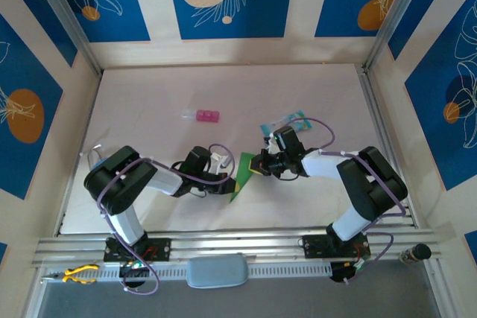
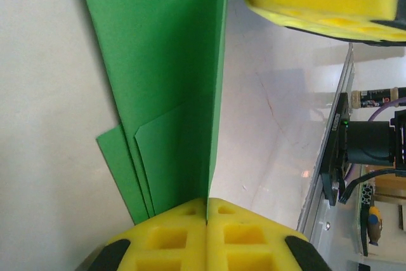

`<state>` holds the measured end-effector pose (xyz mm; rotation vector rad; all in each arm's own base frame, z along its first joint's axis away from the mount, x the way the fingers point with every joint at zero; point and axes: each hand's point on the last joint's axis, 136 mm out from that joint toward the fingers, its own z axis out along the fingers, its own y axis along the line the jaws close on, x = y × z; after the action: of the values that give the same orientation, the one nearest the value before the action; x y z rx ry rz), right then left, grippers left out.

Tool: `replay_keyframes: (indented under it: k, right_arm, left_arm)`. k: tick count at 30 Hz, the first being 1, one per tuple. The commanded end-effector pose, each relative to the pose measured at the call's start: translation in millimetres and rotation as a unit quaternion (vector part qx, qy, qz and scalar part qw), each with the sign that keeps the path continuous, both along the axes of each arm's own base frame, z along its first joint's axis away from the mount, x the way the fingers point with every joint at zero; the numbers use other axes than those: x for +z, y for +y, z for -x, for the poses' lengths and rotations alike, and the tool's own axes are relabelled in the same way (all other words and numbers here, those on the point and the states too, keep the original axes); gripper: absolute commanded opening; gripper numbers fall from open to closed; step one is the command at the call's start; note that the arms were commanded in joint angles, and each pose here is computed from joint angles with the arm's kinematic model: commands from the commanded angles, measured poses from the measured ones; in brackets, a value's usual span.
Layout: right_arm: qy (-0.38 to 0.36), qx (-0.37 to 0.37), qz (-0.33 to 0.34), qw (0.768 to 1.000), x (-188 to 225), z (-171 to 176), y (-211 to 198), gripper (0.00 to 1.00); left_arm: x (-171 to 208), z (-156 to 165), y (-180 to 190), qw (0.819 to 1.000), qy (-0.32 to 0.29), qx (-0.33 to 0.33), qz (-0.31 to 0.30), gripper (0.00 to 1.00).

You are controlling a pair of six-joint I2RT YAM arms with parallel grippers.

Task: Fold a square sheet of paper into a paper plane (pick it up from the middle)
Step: Fold the wing for the fifth time at the center of the table.

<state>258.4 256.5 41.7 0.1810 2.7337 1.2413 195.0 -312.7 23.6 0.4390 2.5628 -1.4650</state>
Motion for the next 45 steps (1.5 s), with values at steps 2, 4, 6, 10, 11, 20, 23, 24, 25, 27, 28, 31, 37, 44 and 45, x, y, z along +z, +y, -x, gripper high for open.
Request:
replay_keyframes:
  k: [2,4,6,10,11,20,23,24,25,27,28,31,37,44,45]
  right_arm:
    - [0.004,0.033,-0.012,0.999,0,2,12,0.06]
    - [0.007,0.035,-0.013,0.999,-3,1,14,0.06]
    - [0.009,0.037,-0.016,0.999,-4,0,16,0.06]
    - [0.006,0.031,-0.014,0.999,-4,-3,15,0.06]
    - [0.005,0.032,-0.014,0.999,-3,-2,15,0.06]
    - [0.013,0.043,-0.020,0.999,-10,-3,18,0.06]
    - [0.019,0.042,-0.018,0.999,-16,-6,19,0.05]
    - [0.021,0.039,-0.014,0.999,-18,-7,19,0.05]
    - [0.022,0.036,-0.010,0.999,-21,-7,18,0.05]
    - [0.029,0.029,-0.001,0.999,-27,-9,16,0.05]
    - [0.033,0.025,0.006,0.999,-31,-8,14,0.04]
    - [0.043,0.022,0.011,0.999,-37,-8,13,0.04]
    - [0.056,0.017,0.026,0.998,-43,-7,10,0.04]
    - [0.059,0.019,0.034,0.997,-42,-6,10,0.04]
    - [0.060,0.020,0.036,0.997,-43,-6,10,0.03]
  left_arm:
    - [-41,9,17,0.997,0.030,0.024,-0.070,0.00]
    - [-42,9,18,0.997,0.031,0.025,-0.072,0.00]
    - [-43,9,19,0.996,0.033,0.029,-0.077,0.00]
    - [-44,8,22,0.995,0.035,0.038,-0.084,0.00]
    - [-45,9,22,0.995,0.036,0.036,-0.084,0.00]
    - [-47,10,24,0.995,0.040,0.039,-0.088,0.00]
    - [-45,11,22,0.995,0.039,0.028,-0.082,0.00]
    - [-44,12,21,0.996,0.038,0.023,-0.080,0.00]
    - [-42,13,20,0.996,0.036,0.017,-0.077,0.00]
    - [-41,16,20,0.996,0.035,0.009,-0.077,0.00]
    - [-39,16,19,0.997,0.033,0.005,-0.074,0.00]
    - [-36,19,20,0.997,0.032,-0.006,-0.075,0.06]
    - [-20,23,18,0.998,0.027,-0.021,-0.060,0.14]
    - [-7,33,14,0.997,0.027,-0.053,-0.044,0.07]
    - [-8,34,14,0.997,0.027,-0.055,-0.045,0.05]
